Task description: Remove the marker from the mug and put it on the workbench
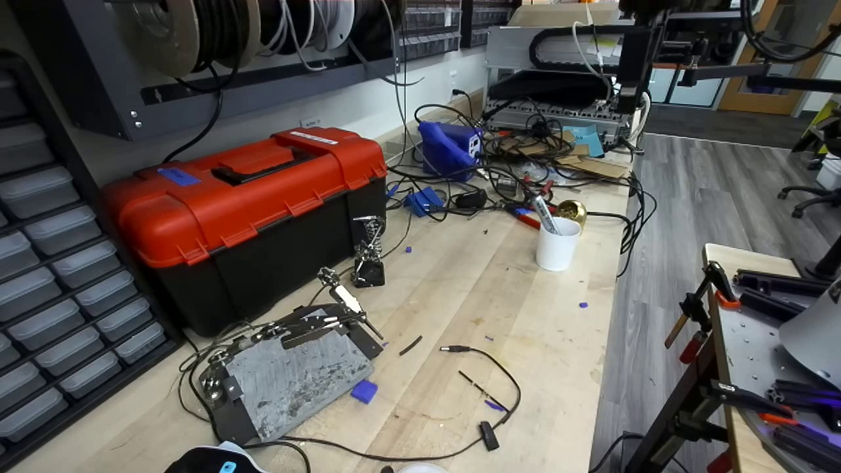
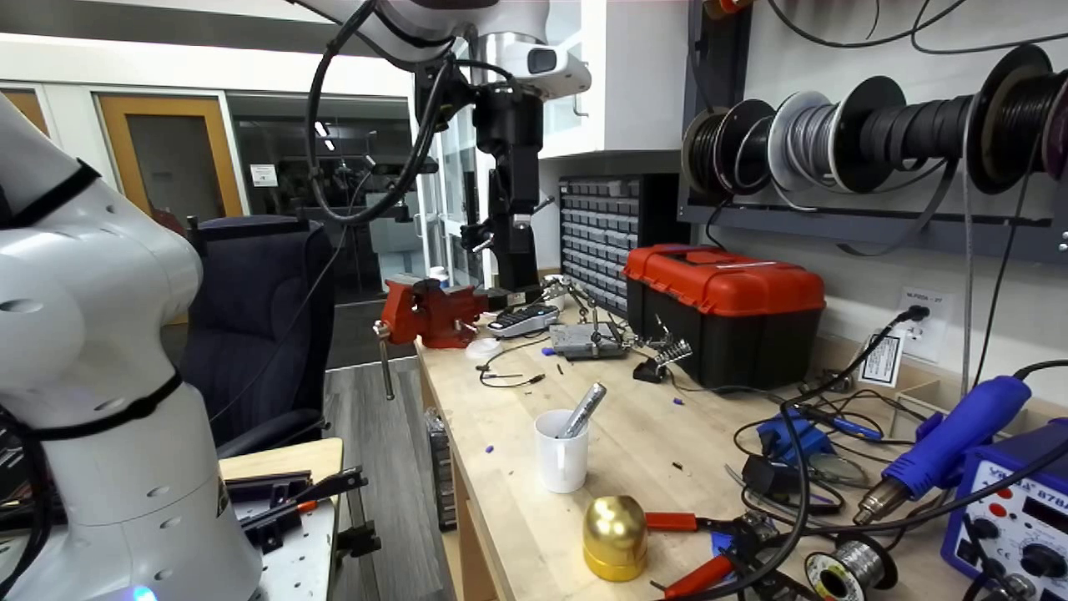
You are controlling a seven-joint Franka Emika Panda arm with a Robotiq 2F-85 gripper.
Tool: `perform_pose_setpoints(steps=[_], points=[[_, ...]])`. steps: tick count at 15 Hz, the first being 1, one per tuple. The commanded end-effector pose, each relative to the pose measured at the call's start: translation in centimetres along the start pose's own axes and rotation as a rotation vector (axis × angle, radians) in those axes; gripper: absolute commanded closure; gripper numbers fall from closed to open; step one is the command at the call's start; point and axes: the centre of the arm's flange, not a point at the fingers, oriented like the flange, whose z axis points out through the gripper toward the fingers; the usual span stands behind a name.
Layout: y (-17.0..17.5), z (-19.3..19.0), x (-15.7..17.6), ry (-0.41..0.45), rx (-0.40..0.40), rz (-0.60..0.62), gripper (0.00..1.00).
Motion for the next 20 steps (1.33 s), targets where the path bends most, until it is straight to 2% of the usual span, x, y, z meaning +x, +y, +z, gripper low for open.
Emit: perform_pose_setpoints(steps=[1, 13, 20], points=[[-0.3, 0.6, 2.4, 0.008, 0.016, 0.002, 0.0], [-1.2, 5.5, 9.9, -0.068, 0.014, -0.001, 0.0], [-0.7, 8.4, 12.1, -0.089, -0.034, 0.087, 0.0]])
